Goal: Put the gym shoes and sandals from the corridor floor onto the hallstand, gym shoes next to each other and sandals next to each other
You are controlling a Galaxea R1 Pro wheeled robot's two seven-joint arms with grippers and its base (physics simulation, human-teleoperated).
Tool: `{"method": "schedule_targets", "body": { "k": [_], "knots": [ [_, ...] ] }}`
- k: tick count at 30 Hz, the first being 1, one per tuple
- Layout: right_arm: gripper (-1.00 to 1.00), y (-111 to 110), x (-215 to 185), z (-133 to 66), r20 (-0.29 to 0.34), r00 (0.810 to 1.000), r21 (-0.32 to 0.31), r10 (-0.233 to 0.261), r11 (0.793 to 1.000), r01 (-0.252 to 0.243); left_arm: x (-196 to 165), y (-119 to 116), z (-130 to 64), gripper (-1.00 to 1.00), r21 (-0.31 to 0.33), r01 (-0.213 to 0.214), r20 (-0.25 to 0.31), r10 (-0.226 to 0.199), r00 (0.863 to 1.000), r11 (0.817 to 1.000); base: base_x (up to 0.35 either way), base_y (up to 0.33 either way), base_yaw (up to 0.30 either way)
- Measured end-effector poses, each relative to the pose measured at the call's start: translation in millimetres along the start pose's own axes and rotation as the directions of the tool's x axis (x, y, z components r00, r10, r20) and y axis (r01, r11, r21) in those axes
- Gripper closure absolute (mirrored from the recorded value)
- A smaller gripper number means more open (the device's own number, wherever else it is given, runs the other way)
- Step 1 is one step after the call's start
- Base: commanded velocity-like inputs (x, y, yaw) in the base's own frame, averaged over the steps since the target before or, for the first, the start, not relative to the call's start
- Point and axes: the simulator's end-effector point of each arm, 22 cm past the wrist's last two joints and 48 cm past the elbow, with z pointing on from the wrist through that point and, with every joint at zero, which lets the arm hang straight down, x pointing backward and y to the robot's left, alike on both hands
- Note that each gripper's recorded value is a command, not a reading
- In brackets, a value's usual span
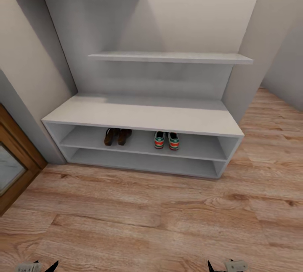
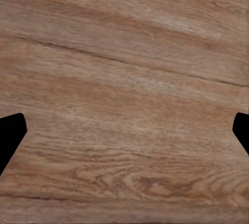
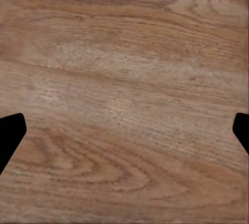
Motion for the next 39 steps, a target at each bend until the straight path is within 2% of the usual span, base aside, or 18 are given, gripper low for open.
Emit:
{"method": "schedule_targets", "body": {
  "k": [3, 7, 13, 15, 19, 20, 22, 28, 39],
  "knots": [
    [-1.00, -14, 2, -8.8, -0.009, 0.999, 0.037, 0.032, 0.999, -0.032, 6, -3, 1.4, -1.00, -0.045, 0.020, -0.010, -0.021, 1.000, 0.999, 0.000, 0.000, 0.000],
    [-1.00, -22, -1, -16.3, -0.012, 0.998, 0.061, 0.057, 0.997, -0.056, 9, -13, 4.0, -1.00, -0.082, 0.033, -0.012, -0.034, 0.999, 0.996, 0.000, 0.000, 0.000],
    [-1.00, -25, -10, -25.0, -0.014, 0.997, 0.071, 0.071, 0.995, -0.070, 16, -29, 7.0, -1.00, -0.142, 0.018, -0.036, -0.023, 0.999, 0.990, 0.000, 0.000, 0.000],
    [-1.00, -22, -13, -27.5, -0.014, 0.997, 0.069, 0.075, 0.995, -0.074, 30, -45, 12.2, -1.00, -0.171, -0.009, -0.075, -0.004, 0.997, 0.985, 0.000, 0.000, 0.000],
    [-1.00, -19, -19, -32.4, -0.015, 0.997, 0.066, 0.079, 0.995, -0.078, 42, -76, 17.3, -1.00, -0.164, -0.049, -0.121, 0.029, 0.992, 0.985, 0.000, 0.000, 0.000],
    [-1.00, -17, -21, -33.5, -0.015, 0.997, 0.064, 0.081, 0.995, -0.080, 54, -98, 22.7, -1.00, -0.168, -0.097, -0.155, 0.071, 0.985, 0.981, 0.000, 0.000, 0.000],
    [-1.00, -16, -24, -36.0, -0.015, 0.996, 0.063, 0.083, 0.995, -0.081, 57, -111, 24.2, -1.00, -0.188, -0.127, -0.171, 0.095, 0.981, 0.974, 0.000, 0.000, 0.000],
    [-1.00, -13, -35, -43.2, -0.016, 0.996, 0.059, 0.086, 0.995, -0.084, 49, -117, 18.5, -1.00, -0.211, -0.152, -0.179, 0.115, 0.977, 0.966, 0.000, 0.000, 0.000],
    [-1.00, -14, -52, -56.8, -0.018, 0.996, 0.061, 0.088, 0.994, -0.087, 31, -118, 4.4, -1.00, -0.230, -0.146, -0.177, 0.106, 0.979, 0.962, 0.000, 0.000, 0.000]
  ]
}}
